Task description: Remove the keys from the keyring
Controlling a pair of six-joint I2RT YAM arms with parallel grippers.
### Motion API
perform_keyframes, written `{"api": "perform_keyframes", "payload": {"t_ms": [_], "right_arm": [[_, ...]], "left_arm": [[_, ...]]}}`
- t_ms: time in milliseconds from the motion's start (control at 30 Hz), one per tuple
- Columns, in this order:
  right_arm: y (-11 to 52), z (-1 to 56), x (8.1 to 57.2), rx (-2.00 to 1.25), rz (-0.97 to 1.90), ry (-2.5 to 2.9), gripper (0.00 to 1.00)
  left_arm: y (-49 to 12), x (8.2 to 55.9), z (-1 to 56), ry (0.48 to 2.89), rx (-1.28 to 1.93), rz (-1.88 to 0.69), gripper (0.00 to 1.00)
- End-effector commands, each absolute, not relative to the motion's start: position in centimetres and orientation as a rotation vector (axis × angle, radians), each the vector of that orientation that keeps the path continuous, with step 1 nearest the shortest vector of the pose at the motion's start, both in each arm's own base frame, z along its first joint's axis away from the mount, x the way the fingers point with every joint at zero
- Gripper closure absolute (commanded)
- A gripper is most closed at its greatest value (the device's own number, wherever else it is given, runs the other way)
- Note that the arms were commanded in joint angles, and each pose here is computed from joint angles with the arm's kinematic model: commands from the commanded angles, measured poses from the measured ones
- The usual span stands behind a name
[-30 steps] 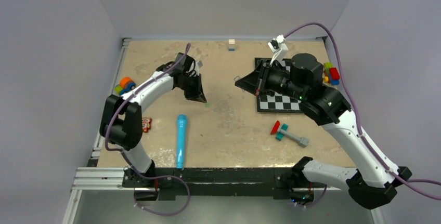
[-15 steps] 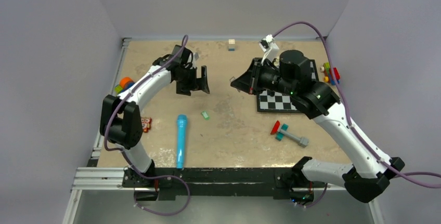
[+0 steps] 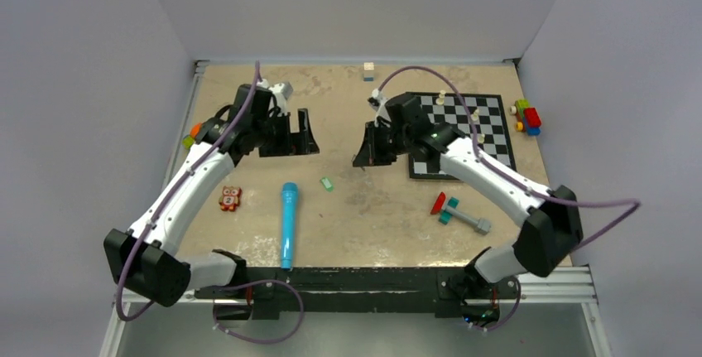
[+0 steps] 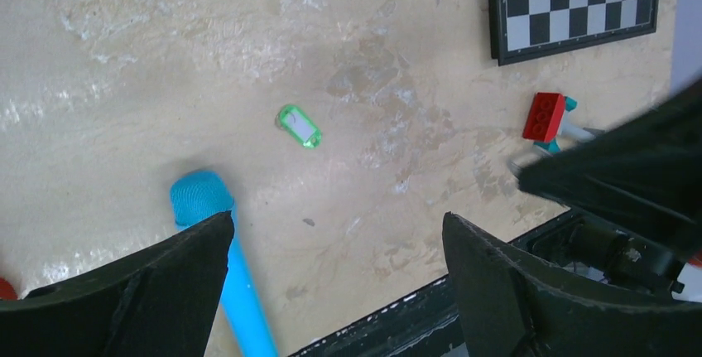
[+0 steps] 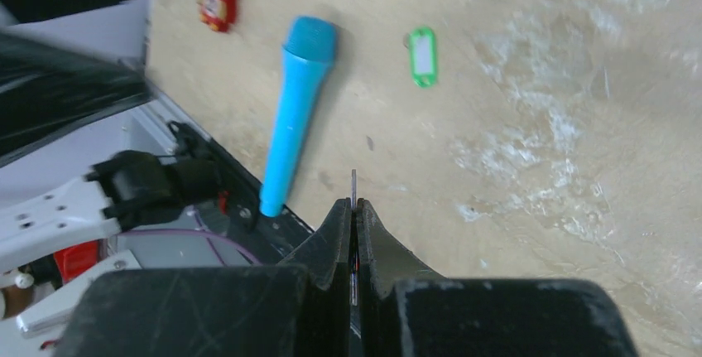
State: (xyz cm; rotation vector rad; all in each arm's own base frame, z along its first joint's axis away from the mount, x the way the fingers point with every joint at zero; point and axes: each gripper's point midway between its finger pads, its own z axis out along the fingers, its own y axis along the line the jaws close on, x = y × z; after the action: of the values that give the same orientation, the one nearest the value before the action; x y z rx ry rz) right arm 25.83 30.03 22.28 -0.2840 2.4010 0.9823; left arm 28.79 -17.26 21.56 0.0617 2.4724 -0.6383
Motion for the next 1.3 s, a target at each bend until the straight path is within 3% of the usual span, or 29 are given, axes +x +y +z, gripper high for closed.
{"api": "perform_keyframes", "payload": {"t_ms": [0,200,400,533,633,900,1033,1167,1267], "right_arm": [[31.0,16.8,27.0,-0.302,1.011,2.502,1.0],[30.3,9.7,28.5,-0.196,0.91,2.694,1.0],[29.6,6.7,27.6,-0.156,0.866,2.784,0.99],[28.7,5.2,26.7,-0.137,0.82,2.833,0.78],[28.0,4.5,26.0,-0.124,0.799,2.852,0.69],[26.4,5.9,25.1,-0.115,0.739,2.837,0.57],[25.6,9.7,25.0,-0.156,0.725,2.755,0.5],[25.1,15.1,25.3,-0.239,0.741,2.607,0.23],[24.4,19.1,25.7,-0.28,0.722,2.491,0.13]], "left_arm": [[-15.9,26.6,21.2,2.482,0.02,-0.617,0.0],[-15.2,24.9,21.4,2.477,0.024,-0.613,0.0],[-14.9,24.3,21.4,2.474,0.042,-0.605,0.0],[-15.3,24.5,21.4,2.467,0.051,-0.625,0.0],[-15.5,24.7,21.3,2.468,0.052,-0.637,0.0],[-15.5,24.7,21.5,2.462,0.053,-0.64,0.0],[-15.2,24.6,21.7,2.453,0.055,-0.625,0.0],[-15.3,24.7,22.5,2.416,0.07,-0.631,0.0],[-15.4,24.9,23.5,2.371,0.089,-0.642,0.0]]}}
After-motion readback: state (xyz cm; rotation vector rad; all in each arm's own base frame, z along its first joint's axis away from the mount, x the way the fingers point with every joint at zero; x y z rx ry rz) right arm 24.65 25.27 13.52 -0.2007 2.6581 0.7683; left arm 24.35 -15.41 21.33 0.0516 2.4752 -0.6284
